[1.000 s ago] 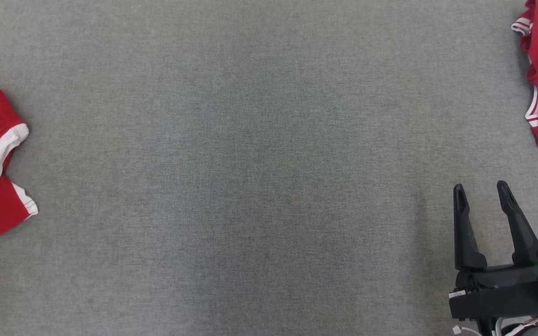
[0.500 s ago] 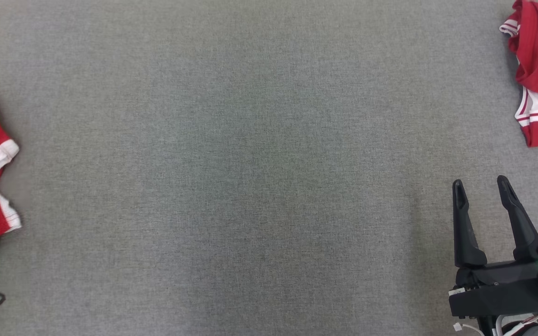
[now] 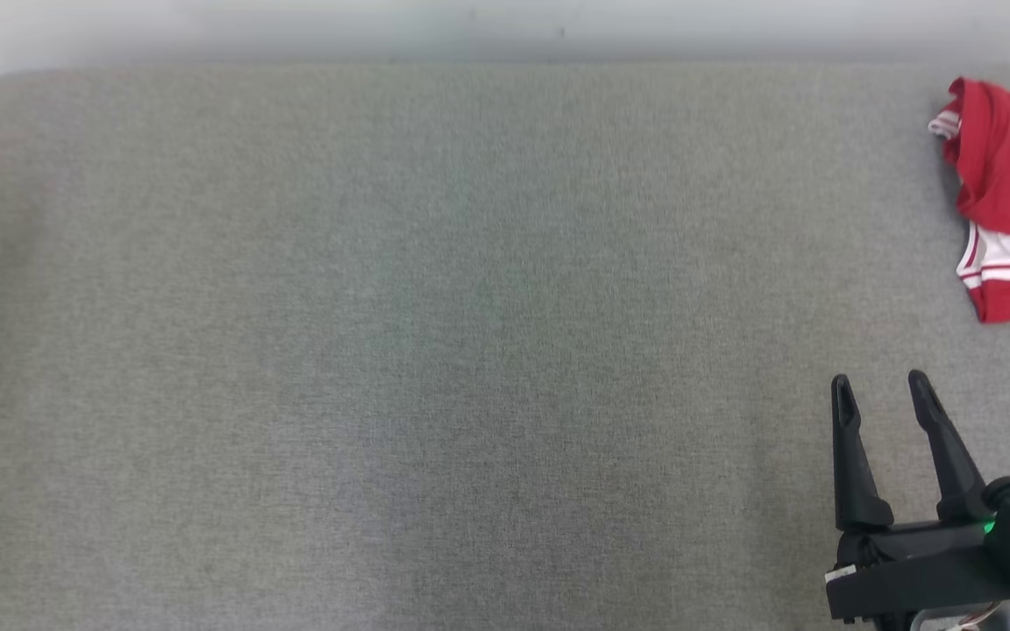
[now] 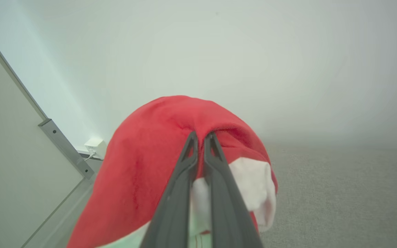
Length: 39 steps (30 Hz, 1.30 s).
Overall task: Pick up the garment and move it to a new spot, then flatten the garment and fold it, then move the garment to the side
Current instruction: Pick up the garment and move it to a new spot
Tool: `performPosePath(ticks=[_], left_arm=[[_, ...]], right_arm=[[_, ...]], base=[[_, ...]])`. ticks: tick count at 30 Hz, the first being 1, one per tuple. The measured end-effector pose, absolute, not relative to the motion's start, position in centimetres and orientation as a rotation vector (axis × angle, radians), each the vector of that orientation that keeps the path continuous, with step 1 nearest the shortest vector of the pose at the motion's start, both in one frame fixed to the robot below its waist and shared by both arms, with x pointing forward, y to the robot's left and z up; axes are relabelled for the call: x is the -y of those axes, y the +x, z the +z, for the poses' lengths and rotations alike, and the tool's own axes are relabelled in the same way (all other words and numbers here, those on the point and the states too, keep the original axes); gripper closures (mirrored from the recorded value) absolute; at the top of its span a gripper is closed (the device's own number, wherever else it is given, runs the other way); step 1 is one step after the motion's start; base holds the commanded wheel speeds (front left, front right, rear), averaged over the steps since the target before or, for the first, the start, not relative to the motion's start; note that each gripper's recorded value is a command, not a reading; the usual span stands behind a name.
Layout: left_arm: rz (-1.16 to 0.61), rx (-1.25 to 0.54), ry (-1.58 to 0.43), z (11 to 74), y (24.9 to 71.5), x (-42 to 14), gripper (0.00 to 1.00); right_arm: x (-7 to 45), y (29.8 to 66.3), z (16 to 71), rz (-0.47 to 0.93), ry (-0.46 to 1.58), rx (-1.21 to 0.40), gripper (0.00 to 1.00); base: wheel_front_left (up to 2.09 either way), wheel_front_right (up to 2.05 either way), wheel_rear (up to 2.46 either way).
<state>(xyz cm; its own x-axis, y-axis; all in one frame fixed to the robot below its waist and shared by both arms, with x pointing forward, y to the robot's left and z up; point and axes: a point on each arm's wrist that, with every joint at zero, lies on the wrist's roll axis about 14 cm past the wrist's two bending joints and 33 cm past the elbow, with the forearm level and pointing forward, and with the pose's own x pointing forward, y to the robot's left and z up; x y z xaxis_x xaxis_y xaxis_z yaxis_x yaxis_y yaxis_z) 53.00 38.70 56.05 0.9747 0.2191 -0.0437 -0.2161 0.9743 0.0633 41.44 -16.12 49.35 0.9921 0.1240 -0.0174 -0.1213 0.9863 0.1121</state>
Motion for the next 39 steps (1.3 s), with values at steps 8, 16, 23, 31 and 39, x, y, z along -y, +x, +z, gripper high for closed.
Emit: performPosePath(ticks=[8, 16, 23, 31, 39], left_arm=[[0.019, 0.259, 0.171, 69.2, 54.3, -31.7, 1.00], [-0.291, 0.439, 0.130, 76.3, 53.7, -17.3, 1.00], [-0.512, 0.409, 0.042, 73.9, 52.2, -6.5, 1.00], [-0.723, 0.308, -0.070, 68.6, 48.9, 3.4, 1.00], [-0.778, 0.126, -0.096, 59.9, 47.0, 6.2, 1.00]], right_arm=[[16.3, 40.0, 50.3, 0.113, 0.161, 0.023, 0.00], [18.2, 37.6, 50.2, 0.044, 0.206, 0.043, 0.00], [21.1, 35.3, 50.6, -0.049, 0.206, 0.067, 0.00], [24.7, 32.1, 50.7, -0.177, 0.197, 0.083, 0.00], [26.8, 30.0, 50.7, -0.258, 0.183, 0.085, 0.00]], base=[[0.00, 0.00, 0.00], [0.00, 0.00, 0.00], [0.00, 0.00, 0.00], [0.00, 0.00, 0.00], [0.00, 0.00, 0.00]])
